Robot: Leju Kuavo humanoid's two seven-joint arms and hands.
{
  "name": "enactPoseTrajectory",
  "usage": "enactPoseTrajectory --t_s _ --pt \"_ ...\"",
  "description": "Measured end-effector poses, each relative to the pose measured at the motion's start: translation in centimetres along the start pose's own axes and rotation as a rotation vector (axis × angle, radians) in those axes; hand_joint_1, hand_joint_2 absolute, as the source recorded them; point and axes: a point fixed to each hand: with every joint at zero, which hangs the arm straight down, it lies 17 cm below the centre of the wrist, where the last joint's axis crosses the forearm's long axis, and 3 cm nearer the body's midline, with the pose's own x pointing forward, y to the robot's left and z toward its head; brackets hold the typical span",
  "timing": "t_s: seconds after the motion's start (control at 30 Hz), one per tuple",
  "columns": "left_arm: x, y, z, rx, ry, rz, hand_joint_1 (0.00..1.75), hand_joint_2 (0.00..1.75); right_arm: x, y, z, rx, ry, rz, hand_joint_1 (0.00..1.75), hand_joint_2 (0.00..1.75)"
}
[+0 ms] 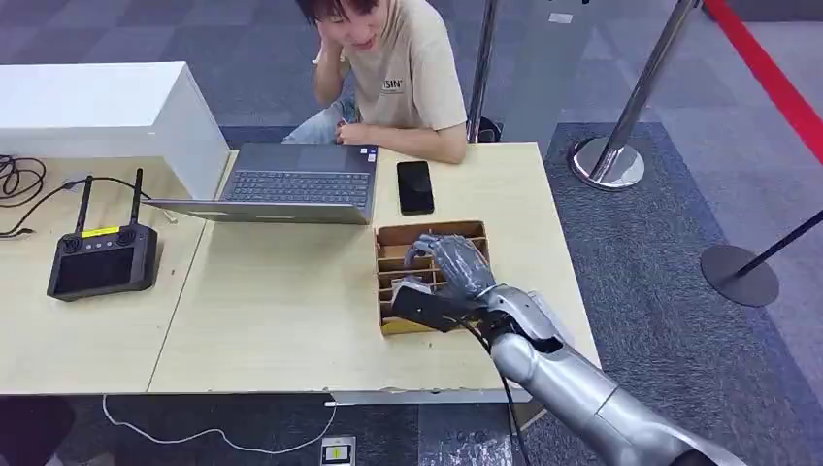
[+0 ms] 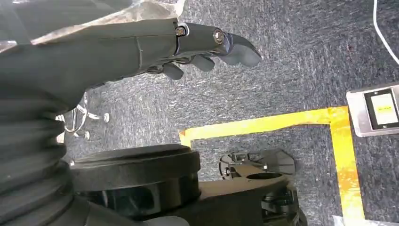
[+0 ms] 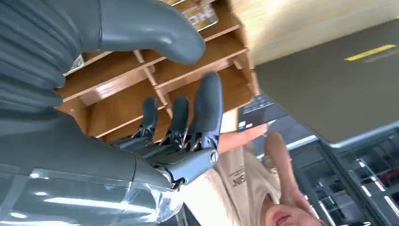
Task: Pass the card to the sensor for recognition and then transmit it.
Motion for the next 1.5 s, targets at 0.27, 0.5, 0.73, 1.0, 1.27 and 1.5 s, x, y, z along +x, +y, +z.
enactPoseTrajectory --t_s 0.27,0.5,0.73,1.0,1.27,1.5 --pt "0.0 0.0 0.0 0.0 0.0 0.0 0.0 1.75 -1.0 0.5 -0.1 0.014 0.021 0.046 0.79 1.75" --pt "-0.1 0.0 0.0 0.0 0.003 0.0 0.0 1.75 -1.7 1.0 0.0 0.027 0.037 0.054 0.93 1.75" --pt "-0.1 0.0 0.0 0.0 0.005 0.003 0.0 1.75 -2.3 1.3 0.0 0.035 0.05 0.059 0.93 1.75" --pt "-0.1 0.0 0.0 0.001 0.005 0.003 0.0 1.75 -2.7 1.6 0.1 0.041 0.061 0.064 1.06 1.75" --pt "-0.1 0.0 0.0 0.001 0.005 0.003 0.0 1.75 -2.7 2.0 0.1 0.045 0.056 0.084 1.08 1.75" --pt "-0.1 0.0 0.0 0.001 0.006 0.005 0.0 1.75 -2.8 1.9 0.0 0.043 0.059 0.13 1.08 1.75"
